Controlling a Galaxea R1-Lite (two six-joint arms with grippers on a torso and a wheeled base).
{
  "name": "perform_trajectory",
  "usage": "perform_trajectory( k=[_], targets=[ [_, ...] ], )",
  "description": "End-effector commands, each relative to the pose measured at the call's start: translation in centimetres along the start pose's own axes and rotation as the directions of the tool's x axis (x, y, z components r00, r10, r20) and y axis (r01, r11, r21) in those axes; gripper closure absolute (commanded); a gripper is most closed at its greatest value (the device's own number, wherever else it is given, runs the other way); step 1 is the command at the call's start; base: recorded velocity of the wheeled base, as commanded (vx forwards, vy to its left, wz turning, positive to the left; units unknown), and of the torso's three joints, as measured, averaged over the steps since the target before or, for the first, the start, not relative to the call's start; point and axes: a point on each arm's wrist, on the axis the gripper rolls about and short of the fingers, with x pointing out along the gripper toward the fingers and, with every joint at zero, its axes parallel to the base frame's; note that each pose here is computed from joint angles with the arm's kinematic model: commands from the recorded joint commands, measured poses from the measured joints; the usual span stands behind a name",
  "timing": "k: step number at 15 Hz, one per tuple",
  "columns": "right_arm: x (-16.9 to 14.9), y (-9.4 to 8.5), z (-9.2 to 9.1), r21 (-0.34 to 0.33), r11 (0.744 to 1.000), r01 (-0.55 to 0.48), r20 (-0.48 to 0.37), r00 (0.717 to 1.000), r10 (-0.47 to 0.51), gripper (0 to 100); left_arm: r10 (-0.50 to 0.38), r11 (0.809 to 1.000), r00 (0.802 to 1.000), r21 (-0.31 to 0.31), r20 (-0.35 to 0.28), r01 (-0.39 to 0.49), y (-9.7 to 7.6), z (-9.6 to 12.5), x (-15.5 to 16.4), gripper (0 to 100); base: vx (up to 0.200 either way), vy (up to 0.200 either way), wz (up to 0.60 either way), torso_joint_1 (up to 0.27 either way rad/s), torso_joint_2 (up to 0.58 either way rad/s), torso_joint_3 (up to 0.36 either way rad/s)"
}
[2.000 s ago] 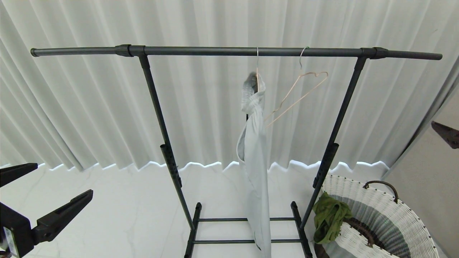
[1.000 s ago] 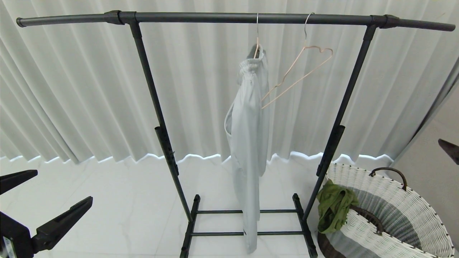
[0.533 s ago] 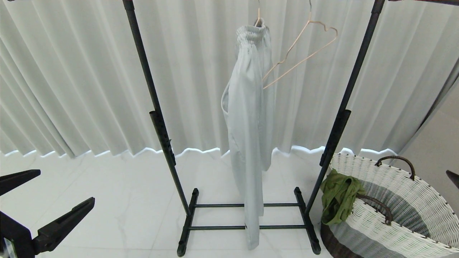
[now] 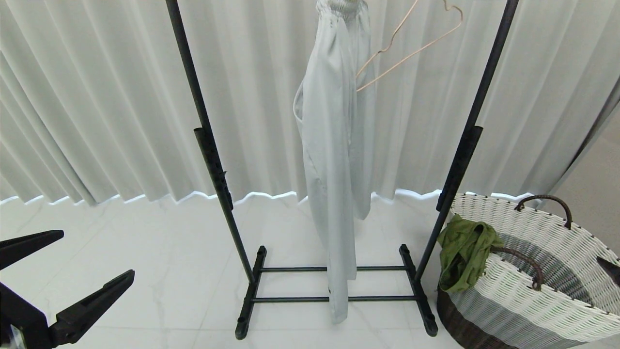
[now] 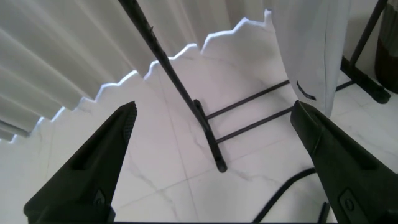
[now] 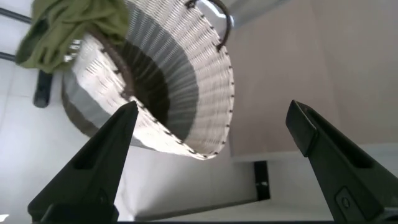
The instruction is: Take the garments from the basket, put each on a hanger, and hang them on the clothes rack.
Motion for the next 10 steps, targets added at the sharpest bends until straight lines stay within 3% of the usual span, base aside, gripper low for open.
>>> perform_trajectory(
  k=[1,10],
  targets=[
    [0.7,0.2,-0.2,0.006,0.999,-0.039,-0.012,0.999,0.039,0,-0.005,1.000,1.000,-0.001,-0.012,0.005,0.0,-0.1,0.2,0,0.200,0.000,0.00,-0.007,0.07,0.046],
    [2.8,1.0,-0.9,0.002,0.992,-0.123,-0.076,0.989,0.123,0,-0.059,0.998,0.998,0.009,-0.022,0.059,-0.4,-0.1,0.9,0,0.200,0.000,0.00,0.001,0.01,0.013]
  ],
)
